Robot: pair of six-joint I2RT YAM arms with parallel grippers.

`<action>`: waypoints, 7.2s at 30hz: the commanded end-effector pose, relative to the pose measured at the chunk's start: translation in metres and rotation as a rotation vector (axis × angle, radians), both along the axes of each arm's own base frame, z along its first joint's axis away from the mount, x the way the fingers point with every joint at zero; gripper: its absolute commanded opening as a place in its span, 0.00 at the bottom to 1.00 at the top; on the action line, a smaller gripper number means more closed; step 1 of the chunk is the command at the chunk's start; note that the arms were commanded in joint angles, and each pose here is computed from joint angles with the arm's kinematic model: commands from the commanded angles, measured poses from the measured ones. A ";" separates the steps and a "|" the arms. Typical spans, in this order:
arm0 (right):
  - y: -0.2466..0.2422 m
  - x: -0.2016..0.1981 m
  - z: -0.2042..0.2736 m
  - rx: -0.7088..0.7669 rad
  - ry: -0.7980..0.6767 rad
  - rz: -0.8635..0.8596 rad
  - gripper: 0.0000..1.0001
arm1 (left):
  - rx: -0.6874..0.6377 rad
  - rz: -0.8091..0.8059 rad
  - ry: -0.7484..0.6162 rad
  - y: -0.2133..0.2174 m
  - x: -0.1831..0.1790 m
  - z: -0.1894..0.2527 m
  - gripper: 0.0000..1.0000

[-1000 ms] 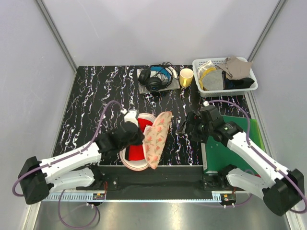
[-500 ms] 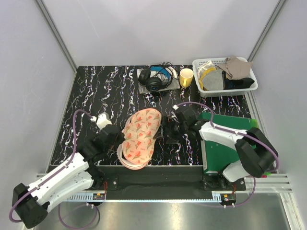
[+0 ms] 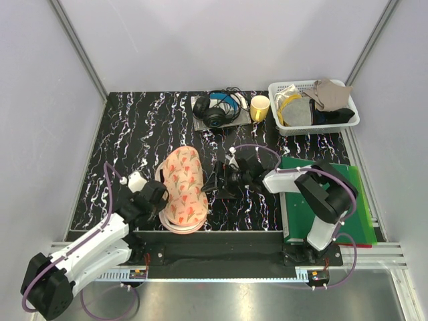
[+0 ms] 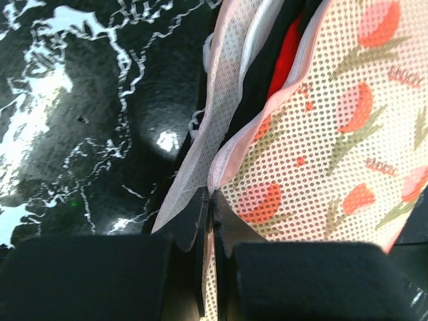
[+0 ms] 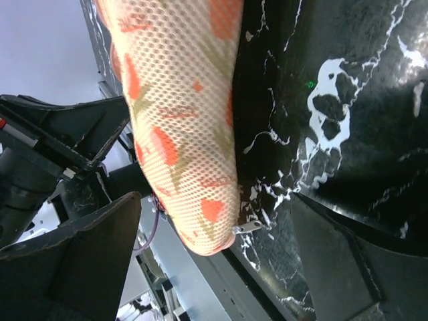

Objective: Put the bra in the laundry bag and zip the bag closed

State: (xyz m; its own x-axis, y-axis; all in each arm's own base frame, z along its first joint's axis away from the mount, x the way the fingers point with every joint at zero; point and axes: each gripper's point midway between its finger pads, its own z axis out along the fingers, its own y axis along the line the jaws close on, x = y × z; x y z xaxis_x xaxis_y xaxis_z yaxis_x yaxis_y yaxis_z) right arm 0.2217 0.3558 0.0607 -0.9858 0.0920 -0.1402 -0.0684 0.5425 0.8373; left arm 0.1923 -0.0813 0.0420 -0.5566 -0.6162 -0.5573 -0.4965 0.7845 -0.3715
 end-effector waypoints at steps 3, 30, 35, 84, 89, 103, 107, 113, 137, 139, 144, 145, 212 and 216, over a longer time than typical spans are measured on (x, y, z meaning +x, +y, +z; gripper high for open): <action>0.029 0.002 0.006 0.128 -0.039 0.100 1.00 | -0.024 0.043 -0.020 0.005 0.001 -0.002 0.02; 0.075 -0.004 -0.010 0.343 -0.127 0.233 0.51 | -0.083 -0.109 -0.102 -0.008 -0.007 0.005 0.42; 0.067 -0.003 -0.007 0.330 -0.135 0.167 0.31 | -0.065 -0.202 -0.169 -0.015 -0.001 0.023 0.51; -0.045 -0.009 -0.023 0.020 -0.131 -0.371 0.79 | -0.072 -0.490 -0.291 -0.096 0.028 0.038 0.00; -0.050 -0.017 -0.023 0.010 -0.141 -0.347 0.80 | -0.113 -0.576 -0.335 -0.108 0.024 0.050 0.26; -0.046 -0.020 -0.022 0.034 -0.115 -0.334 0.80 | -0.157 -0.622 -0.314 -0.128 0.033 0.045 0.56; -0.045 -0.020 -0.025 0.020 -0.125 -0.317 0.80 | -0.163 -0.607 -0.303 -0.131 0.044 0.046 0.46; -0.043 -0.021 -0.030 0.025 -0.110 -0.308 0.81 | -0.131 -0.583 -0.332 -0.122 0.049 0.050 0.20; -0.010 -0.015 -0.037 0.157 -0.035 -0.259 1.00 | -0.029 -0.266 -0.224 -0.051 0.037 -0.001 0.00; -0.003 -0.011 -0.032 0.202 -0.025 -0.269 1.00 | -0.008 -0.260 -0.223 -0.048 0.037 0.001 0.00; 0.002 -0.003 -0.026 0.274 0.055 -0.345 1.00 | 0.019 -0.295 -0.289 -0.043 0.036 0.030 0.51; 0.002 -0.001 -0.021 0.282 0.087 -0.372 0.98 | 0.006 -0.314 -0.292 -0.044 0.032 0.029 0.55; -0.054 0.063 0.047 0.337 0.280 -1.023 0.19 | 0.030 -0.529 -0.622 -0.190 0.033 0.045 0.46; -0.053 0.062 0.048 0.334 0.283 -1.016 0.15 | 0.042 -0.463 -0.606 -0.184 0.038 0.044 0.36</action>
